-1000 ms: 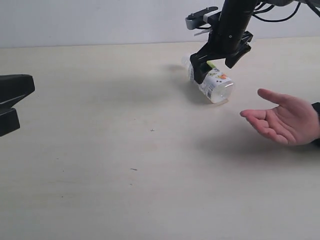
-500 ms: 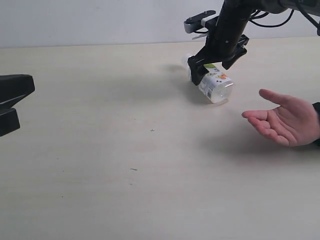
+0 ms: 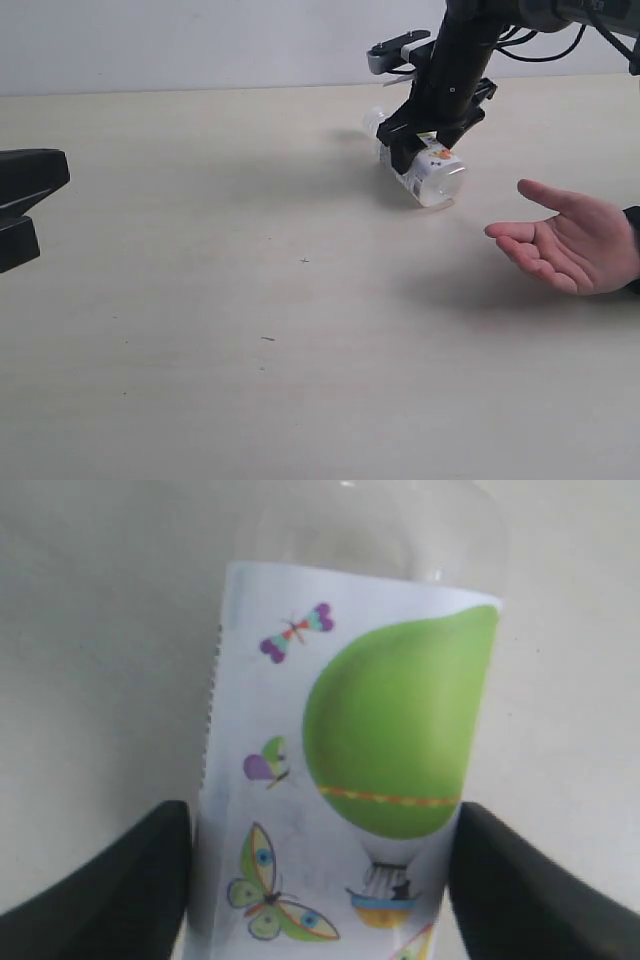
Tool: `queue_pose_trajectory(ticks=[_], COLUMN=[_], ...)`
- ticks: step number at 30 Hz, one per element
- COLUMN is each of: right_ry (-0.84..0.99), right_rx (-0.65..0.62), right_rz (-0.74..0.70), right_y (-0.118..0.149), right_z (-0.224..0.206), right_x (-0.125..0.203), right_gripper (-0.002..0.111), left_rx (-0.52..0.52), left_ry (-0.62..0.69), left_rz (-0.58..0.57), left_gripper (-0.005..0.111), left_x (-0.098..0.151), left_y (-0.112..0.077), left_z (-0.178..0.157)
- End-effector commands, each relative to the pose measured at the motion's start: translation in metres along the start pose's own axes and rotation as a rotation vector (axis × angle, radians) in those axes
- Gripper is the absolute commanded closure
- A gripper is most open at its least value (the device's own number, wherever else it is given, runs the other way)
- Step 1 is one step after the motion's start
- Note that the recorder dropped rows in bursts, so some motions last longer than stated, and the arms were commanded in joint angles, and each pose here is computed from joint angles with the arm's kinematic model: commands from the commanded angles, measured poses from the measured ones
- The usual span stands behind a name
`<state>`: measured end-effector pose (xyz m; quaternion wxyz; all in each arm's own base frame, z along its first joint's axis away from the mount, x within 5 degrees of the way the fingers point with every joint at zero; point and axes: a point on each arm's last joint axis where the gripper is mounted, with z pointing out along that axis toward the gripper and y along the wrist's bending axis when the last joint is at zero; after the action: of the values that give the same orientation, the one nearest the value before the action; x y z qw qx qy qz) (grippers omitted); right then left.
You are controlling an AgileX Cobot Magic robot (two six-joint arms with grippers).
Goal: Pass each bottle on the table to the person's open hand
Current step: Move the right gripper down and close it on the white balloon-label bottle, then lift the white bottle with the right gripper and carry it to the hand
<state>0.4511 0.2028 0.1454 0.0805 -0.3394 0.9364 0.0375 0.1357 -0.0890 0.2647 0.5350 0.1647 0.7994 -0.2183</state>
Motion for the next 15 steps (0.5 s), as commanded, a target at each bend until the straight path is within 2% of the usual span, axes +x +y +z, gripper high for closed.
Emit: queue_pose_trajectory(ticks=[1, 4, 5, 11, 15], right_ry=[0.01, 0.017, 0.02, -0.005, -0.063], right_rx=[-0.008, -0.01, -0.011, -0.001, 0.013], right_rz=[0.028, 0.052, 0.058, 0.072, 0.092], right_y=[0.002, 0.002, 0.002, 0.003, 0.005], right_z=[0.0, -0.001, -0.002, -0.023, -0.055], right_x=[0.0, 0.0, 0.001, 0.0, -0.001], right_gripper=[0.072, 0.103, 0.108, 0.108, 0.108], left_rx=[-0.002, -0.002, -0.002, -0.002, -0.002], left_ry=[-0.004, -0.004, -0.004, -0.004, -0.004], left_rz=[0.007, 0.007, 0.007, 0.007, 0.007], left_gripper=[0.107, 0.107, 0.107, 0.107, 0.107], left_x=[0.0, 0.0, 0.0, 0.0, 0.0], left_y=[0.0, 0.0, 0.0, 0.0, 0.0], left_z=[-0.001, -0.001, -0.001, -0.001, -0.001])
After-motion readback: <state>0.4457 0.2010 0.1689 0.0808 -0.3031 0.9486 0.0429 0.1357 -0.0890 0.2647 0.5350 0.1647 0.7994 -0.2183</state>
